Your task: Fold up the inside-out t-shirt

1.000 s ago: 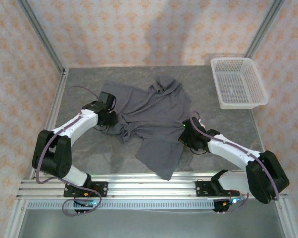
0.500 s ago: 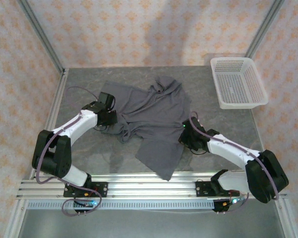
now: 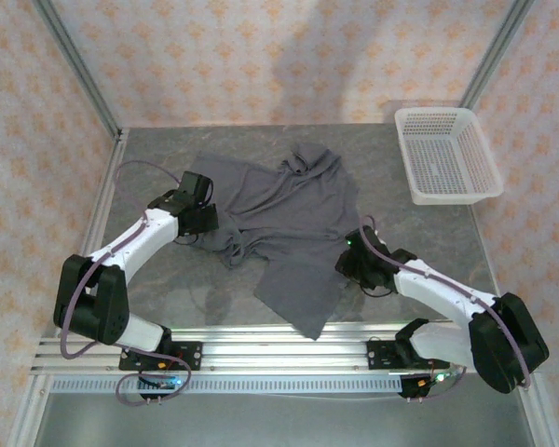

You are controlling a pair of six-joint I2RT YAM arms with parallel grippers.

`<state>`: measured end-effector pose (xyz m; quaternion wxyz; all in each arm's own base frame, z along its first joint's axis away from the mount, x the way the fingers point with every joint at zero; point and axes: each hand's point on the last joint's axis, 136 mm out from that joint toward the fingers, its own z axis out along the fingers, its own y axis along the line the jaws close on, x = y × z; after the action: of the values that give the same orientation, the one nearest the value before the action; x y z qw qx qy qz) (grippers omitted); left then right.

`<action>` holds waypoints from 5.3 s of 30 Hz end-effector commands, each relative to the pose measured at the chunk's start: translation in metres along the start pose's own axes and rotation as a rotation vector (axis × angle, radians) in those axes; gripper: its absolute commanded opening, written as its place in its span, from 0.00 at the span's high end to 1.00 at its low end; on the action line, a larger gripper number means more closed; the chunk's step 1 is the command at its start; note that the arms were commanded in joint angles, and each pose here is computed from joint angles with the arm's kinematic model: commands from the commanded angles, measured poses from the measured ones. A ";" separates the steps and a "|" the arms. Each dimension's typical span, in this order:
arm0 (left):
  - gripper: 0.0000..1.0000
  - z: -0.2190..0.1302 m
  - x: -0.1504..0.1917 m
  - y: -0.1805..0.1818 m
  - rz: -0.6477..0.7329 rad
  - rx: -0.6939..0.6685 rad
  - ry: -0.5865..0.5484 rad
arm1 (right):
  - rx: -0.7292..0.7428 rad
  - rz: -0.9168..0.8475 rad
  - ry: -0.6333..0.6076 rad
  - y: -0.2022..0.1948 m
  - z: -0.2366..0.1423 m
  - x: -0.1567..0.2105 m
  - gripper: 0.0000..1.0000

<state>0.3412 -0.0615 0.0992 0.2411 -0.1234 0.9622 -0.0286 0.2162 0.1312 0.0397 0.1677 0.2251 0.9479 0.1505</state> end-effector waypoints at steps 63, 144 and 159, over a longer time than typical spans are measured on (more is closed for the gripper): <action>1.00 -0.513 -0.172 0.016 -0.054 0.490 -1.135 | -0.937 -0.048 -1.159 0.167 -0.597 -0.212 1.00; 0.23 -0.064 0.040 0.095 -0.565 0.060 -0.170 | 0.184 0.253 -0.186 -0.053 -0.083 -0.112 0.44; 0.25 -0.055 -0.006 -0.001 -0.247 0.164 -0.123 | 0.194 0.369 0.077 -0.075 -0.021 -0.021 0.64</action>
<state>0.3121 -0.0648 0.1383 0.2785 -0.2252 0.9228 -0.1423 0.1828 0.0425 0.0301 0.0600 0.4097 0.9073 0.0729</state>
